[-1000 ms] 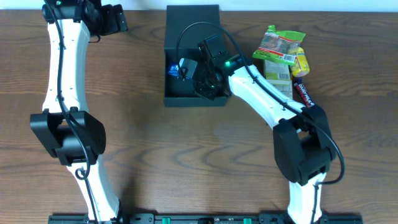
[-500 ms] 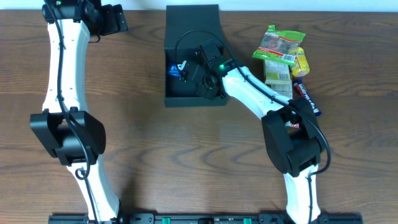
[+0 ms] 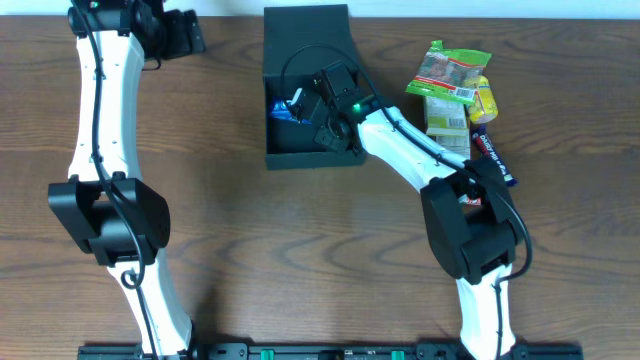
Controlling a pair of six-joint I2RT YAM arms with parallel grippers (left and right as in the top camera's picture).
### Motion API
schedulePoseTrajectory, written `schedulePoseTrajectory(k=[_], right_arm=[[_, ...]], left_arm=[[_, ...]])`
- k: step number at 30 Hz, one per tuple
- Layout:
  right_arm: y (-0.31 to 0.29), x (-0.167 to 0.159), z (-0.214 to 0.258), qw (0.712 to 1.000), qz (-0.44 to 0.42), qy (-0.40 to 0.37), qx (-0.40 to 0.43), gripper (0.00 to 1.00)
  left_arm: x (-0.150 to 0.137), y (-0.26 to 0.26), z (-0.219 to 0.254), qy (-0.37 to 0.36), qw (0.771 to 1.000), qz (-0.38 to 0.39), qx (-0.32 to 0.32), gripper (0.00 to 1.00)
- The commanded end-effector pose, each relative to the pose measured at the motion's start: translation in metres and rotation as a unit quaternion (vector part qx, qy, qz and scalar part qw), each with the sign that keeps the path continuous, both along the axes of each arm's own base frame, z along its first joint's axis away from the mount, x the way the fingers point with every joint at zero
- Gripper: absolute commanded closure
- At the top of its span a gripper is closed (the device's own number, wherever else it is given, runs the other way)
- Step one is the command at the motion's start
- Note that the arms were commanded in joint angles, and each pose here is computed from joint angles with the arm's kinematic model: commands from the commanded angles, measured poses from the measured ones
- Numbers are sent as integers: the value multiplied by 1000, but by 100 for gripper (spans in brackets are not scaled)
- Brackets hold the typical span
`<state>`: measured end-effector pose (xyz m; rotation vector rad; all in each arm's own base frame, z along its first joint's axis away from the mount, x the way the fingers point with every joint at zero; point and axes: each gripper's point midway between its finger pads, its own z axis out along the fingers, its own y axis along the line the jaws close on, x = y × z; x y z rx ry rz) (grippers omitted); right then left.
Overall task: Pack container
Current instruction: 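Lower the Oreo pack into the box and open the right gripper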
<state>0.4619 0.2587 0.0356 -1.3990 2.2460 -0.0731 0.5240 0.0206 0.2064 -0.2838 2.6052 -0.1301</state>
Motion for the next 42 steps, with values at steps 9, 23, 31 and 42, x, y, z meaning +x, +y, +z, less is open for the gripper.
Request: schedulePoseTrajectory(k=[9,23,31,42], right_arm=[[-17,13,-42,995,-95,7,-11,99],[-24,38,-23,984,-172,-53,-4,99],[-18,49,-5,980,-185,-65,17,99],[17,32,8,987,-137,12,87,99]], left_arm=[[-21,-33,-51,77,995,-43,-47,17],[-29,-55,-63,94,991,-84,-49,17],[-29,-55,-63,93,991,-84,-49,16],[-29,-54,-63,93,991,-88,-47,15]])
